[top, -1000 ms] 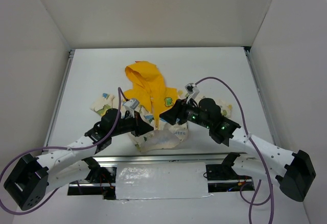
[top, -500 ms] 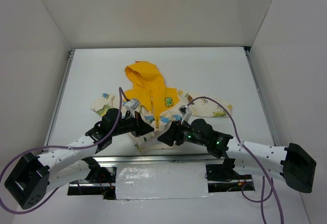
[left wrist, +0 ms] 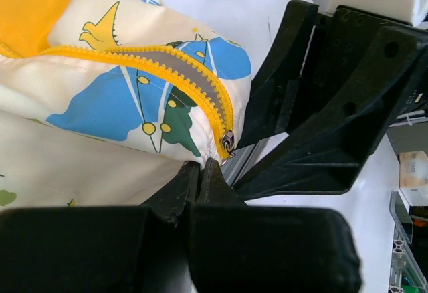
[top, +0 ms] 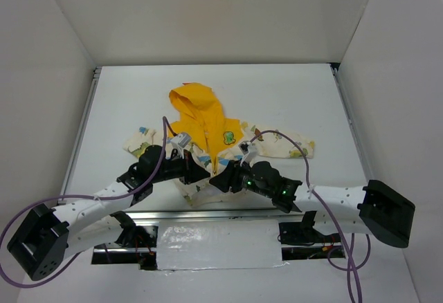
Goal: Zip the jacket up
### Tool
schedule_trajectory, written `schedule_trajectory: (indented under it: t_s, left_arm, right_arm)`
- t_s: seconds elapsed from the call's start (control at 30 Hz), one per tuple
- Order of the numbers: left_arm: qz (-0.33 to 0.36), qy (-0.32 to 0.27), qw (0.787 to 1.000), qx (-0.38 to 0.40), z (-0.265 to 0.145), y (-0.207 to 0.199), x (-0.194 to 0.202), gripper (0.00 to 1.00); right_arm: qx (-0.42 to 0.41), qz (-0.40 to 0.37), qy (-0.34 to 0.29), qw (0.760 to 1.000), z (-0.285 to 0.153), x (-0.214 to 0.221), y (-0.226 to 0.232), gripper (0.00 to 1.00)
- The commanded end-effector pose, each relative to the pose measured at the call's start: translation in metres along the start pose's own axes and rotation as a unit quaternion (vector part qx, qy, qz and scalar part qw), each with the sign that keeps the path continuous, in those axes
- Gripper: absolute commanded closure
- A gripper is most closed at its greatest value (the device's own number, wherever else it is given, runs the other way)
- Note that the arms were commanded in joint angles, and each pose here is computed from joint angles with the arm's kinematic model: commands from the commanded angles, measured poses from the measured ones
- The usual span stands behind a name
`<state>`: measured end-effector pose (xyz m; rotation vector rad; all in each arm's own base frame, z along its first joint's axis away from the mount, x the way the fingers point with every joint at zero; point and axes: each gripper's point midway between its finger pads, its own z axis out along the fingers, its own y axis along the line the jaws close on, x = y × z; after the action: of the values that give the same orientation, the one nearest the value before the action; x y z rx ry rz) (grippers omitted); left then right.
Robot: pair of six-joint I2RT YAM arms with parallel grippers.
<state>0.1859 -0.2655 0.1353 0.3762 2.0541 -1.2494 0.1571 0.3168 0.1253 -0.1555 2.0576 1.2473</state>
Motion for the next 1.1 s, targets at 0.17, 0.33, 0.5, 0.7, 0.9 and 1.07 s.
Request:
schedule_trajectory:
  t_s: [0.17,0.33,0.5,0.7,0.9,1.07]
  left_arm:
    - [0.023,-0.03,0.998,0.042,0.002,-0.027,-0.027,1.0]
    - [0.023,-0.033,0.998,0.043,0.003,-0.026,-0.028,1.0]
    - [0.021,-0.035,0.998,0.046,0.004,-0.027,-0.029,1.0]
    - [0.023,-0.034,0.998,0.047,0.004,-0.028,-0.029,1.0]
    - [0.024,-0.034,0.998,0.046,0.003,-0.028,-0.029,1.0]
    - [0.023,-0.032,0.998,0.047,0.004,-0.027,-0.028,1.0]
  right_arm:
    - [-0.024,0.001,-0.034,0.999,0.009,-0.014,0.015,0.56]
    - [-0.025,0.023,-0.036,0.999,0.004,-0.01,0.014,0.57]
    - [-0.026,0.042,-0.053,0.997,0.0,-0.011,0.014,0.62]
    - [-0.023,0.04,-0.06,0.997,0.003,-0.014,0.016,0.68]
    - [-0.019,0.042,-0.072,0.996,0.0,-0.018,0.014,0.77]
    - [-0.016,0.05,-0.082,0.995,-0.003,-0.021,0.013,0.96]
